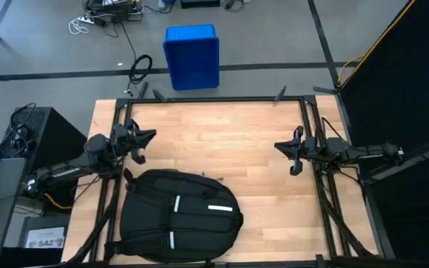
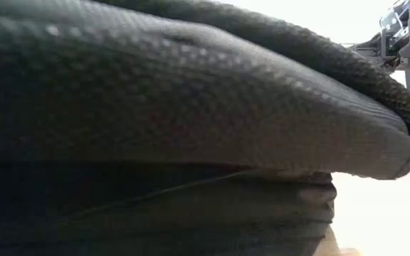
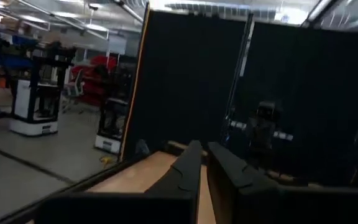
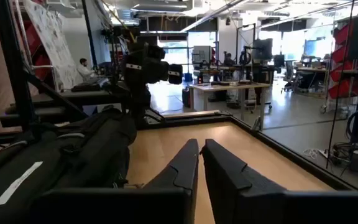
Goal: Unpack backpack
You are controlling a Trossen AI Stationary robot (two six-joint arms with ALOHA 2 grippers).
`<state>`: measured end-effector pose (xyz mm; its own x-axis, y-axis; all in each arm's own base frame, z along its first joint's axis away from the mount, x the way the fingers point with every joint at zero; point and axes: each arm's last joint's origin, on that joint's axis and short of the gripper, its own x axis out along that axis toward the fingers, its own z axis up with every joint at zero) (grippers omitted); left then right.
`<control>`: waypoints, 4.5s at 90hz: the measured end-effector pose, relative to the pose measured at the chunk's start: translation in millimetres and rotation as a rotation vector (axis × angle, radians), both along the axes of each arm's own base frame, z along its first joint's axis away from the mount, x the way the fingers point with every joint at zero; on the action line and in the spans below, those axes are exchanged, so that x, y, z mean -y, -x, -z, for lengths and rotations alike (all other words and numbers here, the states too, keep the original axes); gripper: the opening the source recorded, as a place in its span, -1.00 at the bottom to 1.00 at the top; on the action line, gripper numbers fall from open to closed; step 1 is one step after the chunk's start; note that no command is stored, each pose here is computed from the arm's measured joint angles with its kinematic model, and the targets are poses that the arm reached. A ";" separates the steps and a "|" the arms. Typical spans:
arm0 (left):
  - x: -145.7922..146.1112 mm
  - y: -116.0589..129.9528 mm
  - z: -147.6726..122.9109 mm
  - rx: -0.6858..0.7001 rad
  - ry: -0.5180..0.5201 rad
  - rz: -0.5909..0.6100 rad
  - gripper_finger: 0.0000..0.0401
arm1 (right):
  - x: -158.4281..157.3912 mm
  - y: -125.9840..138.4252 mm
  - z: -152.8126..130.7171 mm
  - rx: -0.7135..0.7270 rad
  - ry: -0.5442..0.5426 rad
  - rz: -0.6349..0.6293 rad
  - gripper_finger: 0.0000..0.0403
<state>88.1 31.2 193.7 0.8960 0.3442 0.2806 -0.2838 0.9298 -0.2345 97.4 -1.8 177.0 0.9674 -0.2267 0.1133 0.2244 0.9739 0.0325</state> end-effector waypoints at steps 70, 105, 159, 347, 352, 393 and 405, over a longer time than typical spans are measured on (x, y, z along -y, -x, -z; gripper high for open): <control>16.6 36.2 -135.2 0.275 -0.071 0.158 -1.00 | 0.0 0.0 -0.2 0.001 0.000 0.000 -0.99; -12.3 -66.6 -175.4 -0.418 0.116 0.325 -1.00 | 0.0 0.0 -0.2 0.001 0.000 0.000 -0.99; -42.2 -170.2 -190.4 -0.834 0.036 0.564 -1.00 | -0.1 0.0 -0.1 0.001 0.000 -0.001 -0.99; 216.4 -250.5 -62.9 -1.556 -0.387 0.422 0.17 | 0.0 0.4 -2.7 0.028 -0.002 0.000 -0.97; 216.0 -254.9 -54.4 -1.580 -0.411 0.423 0.17 | 0.0 0.4 -2.7 0.029 -0.002 0.000 -0.96; 195.1 -266.3 -20.8 -1.792 -0.503 0.378 0.14 | 0.0 0.4 -3.0 0.031 -0.002 0.000 -0.99; 176.9 -277.5 -21.2 -1.771 -0.525 0.328 0.05 | 0.0 0.4 -3.1 0.032 -0.002 0.000 -0.96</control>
